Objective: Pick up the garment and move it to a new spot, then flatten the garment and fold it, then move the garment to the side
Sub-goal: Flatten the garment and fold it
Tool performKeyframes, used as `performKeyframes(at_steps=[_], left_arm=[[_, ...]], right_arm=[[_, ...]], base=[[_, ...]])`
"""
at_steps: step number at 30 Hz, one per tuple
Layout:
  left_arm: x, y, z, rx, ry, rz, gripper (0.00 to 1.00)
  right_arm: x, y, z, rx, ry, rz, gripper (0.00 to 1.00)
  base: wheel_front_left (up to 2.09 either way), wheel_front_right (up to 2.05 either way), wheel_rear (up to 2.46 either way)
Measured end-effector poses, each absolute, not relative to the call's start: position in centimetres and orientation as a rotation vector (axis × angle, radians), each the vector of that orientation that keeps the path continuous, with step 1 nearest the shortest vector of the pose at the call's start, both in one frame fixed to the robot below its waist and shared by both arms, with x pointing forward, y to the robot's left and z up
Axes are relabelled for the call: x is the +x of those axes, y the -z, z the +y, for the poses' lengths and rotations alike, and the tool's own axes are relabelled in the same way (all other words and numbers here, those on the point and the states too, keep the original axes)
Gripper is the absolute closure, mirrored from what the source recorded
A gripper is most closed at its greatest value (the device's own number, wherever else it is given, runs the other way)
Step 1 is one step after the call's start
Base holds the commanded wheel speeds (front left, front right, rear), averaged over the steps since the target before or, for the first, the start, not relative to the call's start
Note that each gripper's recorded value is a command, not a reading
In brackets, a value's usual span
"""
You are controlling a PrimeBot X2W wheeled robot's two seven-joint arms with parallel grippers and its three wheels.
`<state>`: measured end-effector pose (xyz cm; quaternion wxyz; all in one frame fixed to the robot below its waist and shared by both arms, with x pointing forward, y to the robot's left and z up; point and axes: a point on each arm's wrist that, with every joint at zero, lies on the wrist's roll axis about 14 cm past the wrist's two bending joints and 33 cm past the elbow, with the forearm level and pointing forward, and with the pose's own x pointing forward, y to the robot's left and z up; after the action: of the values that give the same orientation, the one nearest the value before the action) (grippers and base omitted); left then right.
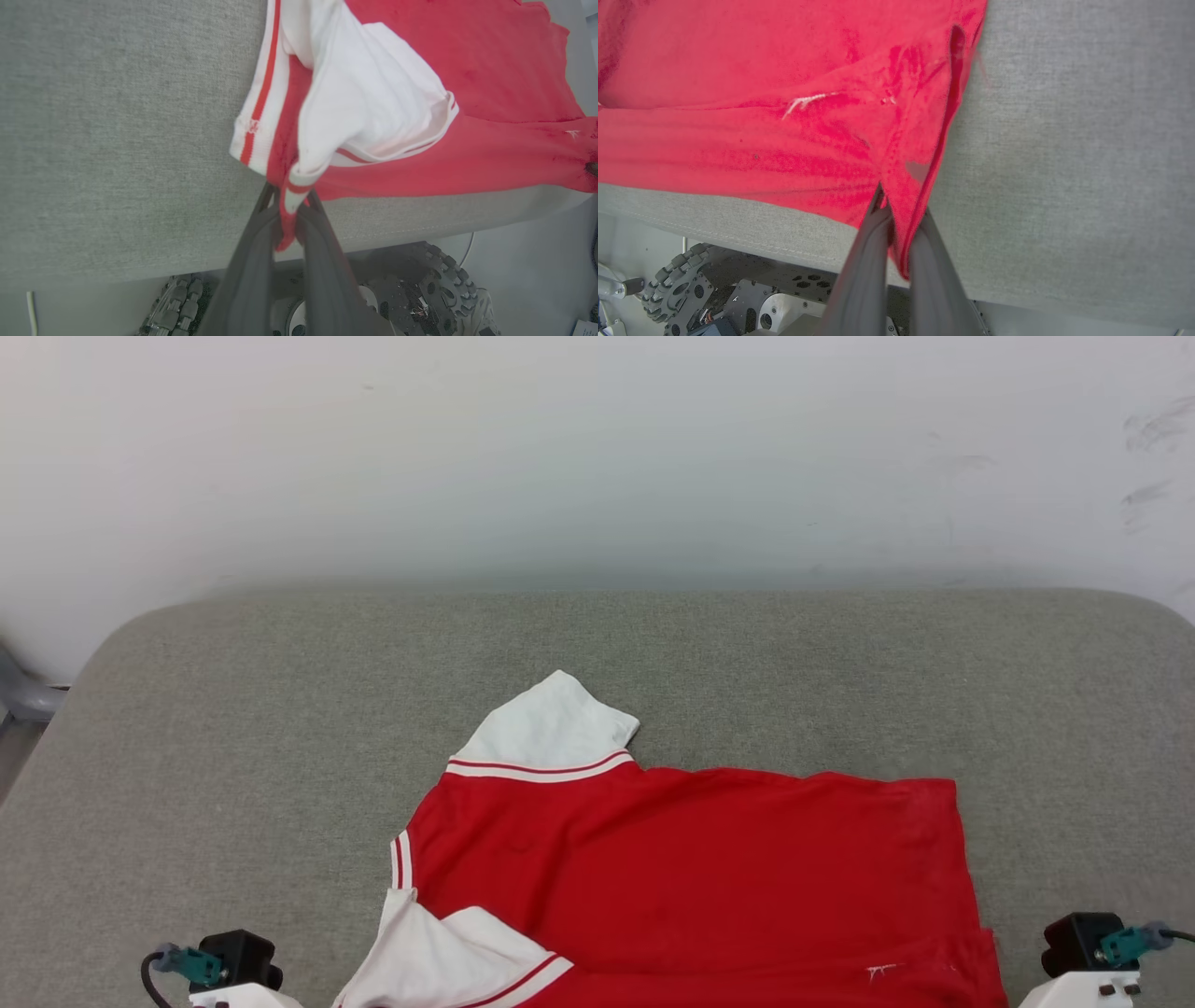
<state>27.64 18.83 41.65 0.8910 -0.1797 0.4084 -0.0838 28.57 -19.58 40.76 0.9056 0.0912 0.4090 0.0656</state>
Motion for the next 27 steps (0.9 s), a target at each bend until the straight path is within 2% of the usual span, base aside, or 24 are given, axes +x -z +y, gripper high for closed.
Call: performKeyframes(at_steps=[3,4,5,6,7,9,12,21,27], left_arm=[[27.5,-41.2,18.5,-0.39,0.166,0.84,1.0],[27.5,-41.0,18.4,-0.396,0.167,0.844,0.86],[27.3,-40.6,18.2,-0.399,0.167,0.855,0.54],[27.3,-40.4,18.2,-0.401,0.164,0.855,0.13],[27.4,-40.3,18.1,-0.405,0.164,0.851,0.0],[27.8,-40.2,18.0,-0.403,0.166,0.842,0.0],[28.6,-40.5,18.2,-0.36,0.168,0.805,0.0],[34.3,-45.8,18.6,-0.204,0.168,0.468,0.0],[38.0,-50.2,17.3,-0.163,0.194,0.218,0.0]], right_arm=[[27.8,-40.0,-19.5,0.2,-0.123,0.869,1.0],[27.6,-39.8,-19.4,0.207,-0.12,0.87,0.73],[27.4,-39.4,-19.3,0.214,-0.117,0.88,0.0],[27.2,-39.1,-19.2,0.221,-0.116,0.883,0.0],[27.2,-39.1,-19.1,0.226,-0.114,0.873,0.0],[27.6,-39.4,-19.0,0.228,-0.11,0.829,0.0],[29.3,-41.4,-19.2,0.218,-0.098,0.674,0.0],[33.3,-49.1,-21.1,0.095,-0.028,0.221,0.0],[34.4,-51.9,-21.3,0.078,-0.002,0.103,0.0]], base=[[0.0,0.0,0.0],[0.0,0.0,0.0],[0.0,0.0,0.0],[0.0,0.0,0.0],[0.0,0.0,0.0],[0.0,0.0,0.0],[0.0,0.0,0.0],[0.0,0.0,0.0],[0.0,0.0,0.0]])
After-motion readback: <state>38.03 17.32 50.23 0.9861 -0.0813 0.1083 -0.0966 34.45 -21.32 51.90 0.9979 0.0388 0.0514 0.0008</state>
